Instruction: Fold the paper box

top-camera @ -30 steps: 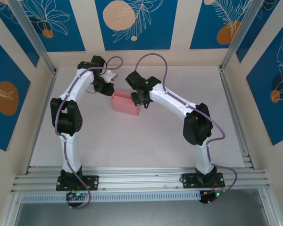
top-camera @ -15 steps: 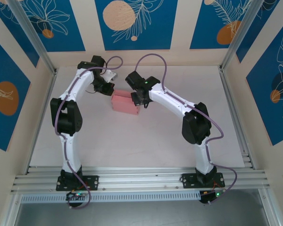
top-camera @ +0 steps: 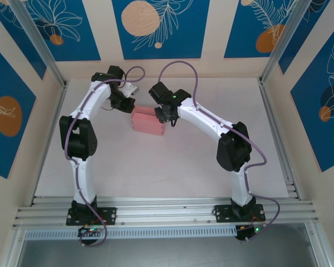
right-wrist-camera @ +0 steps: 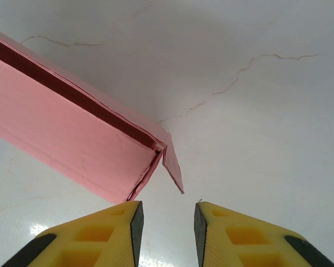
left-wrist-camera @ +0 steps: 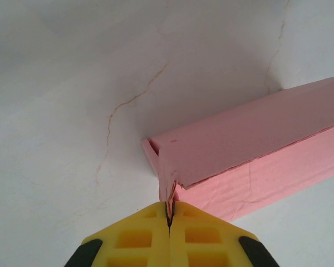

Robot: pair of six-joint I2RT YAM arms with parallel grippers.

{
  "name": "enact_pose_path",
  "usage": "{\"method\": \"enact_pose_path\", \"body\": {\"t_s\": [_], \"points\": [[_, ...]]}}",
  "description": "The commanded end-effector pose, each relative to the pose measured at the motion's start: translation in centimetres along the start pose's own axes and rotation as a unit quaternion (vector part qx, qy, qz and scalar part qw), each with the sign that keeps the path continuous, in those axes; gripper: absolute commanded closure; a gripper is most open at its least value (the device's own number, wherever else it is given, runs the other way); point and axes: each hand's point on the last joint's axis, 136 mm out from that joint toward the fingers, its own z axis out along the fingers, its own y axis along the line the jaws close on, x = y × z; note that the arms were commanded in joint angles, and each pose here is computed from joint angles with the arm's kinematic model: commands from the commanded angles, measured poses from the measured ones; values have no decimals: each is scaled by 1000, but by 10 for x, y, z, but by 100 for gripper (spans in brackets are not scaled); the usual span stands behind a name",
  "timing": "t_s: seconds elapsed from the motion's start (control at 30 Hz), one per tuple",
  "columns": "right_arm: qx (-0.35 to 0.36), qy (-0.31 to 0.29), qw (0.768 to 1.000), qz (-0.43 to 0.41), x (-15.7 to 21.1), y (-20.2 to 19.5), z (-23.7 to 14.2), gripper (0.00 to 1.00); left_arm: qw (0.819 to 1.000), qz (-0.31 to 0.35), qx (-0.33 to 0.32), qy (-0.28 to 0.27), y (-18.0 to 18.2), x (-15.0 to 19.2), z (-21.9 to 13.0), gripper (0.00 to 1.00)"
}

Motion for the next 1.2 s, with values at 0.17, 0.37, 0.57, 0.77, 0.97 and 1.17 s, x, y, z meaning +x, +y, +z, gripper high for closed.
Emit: {"method": "enact_pose_path", "body": {"t_s": [0.17, 0.37, 0.57, 0.77, 0.97, 1.17], "points": [[-8, 13, 1000, 12, -5, -4, 12, 67, 1000, 13, 9, -11, -11, -2, -10, 97], [-34, 17, 999, 15, -6, 7, 16, 73, 1000, 10, 11, -10, -12, -2, -6, 97], [-49, 15, 998, 20, -8, 16, 15, 89, 1000, 9, 12, -11, -13, -1, -7, 97], [-78, 10, 996, 30, -10, 31, 8, 90, 1000, 9, 15, -17, -15, -2, -7, 99], [-98, 4, 994, 42, -15, 38, 6, 91, 1000, 9, 17, -20, -17, 0, -2, 100], [-109, 1, 992, 61, -19, 40, 8, 94, 999, 12, 17, -36, -22, 3, 6, 100]]}}
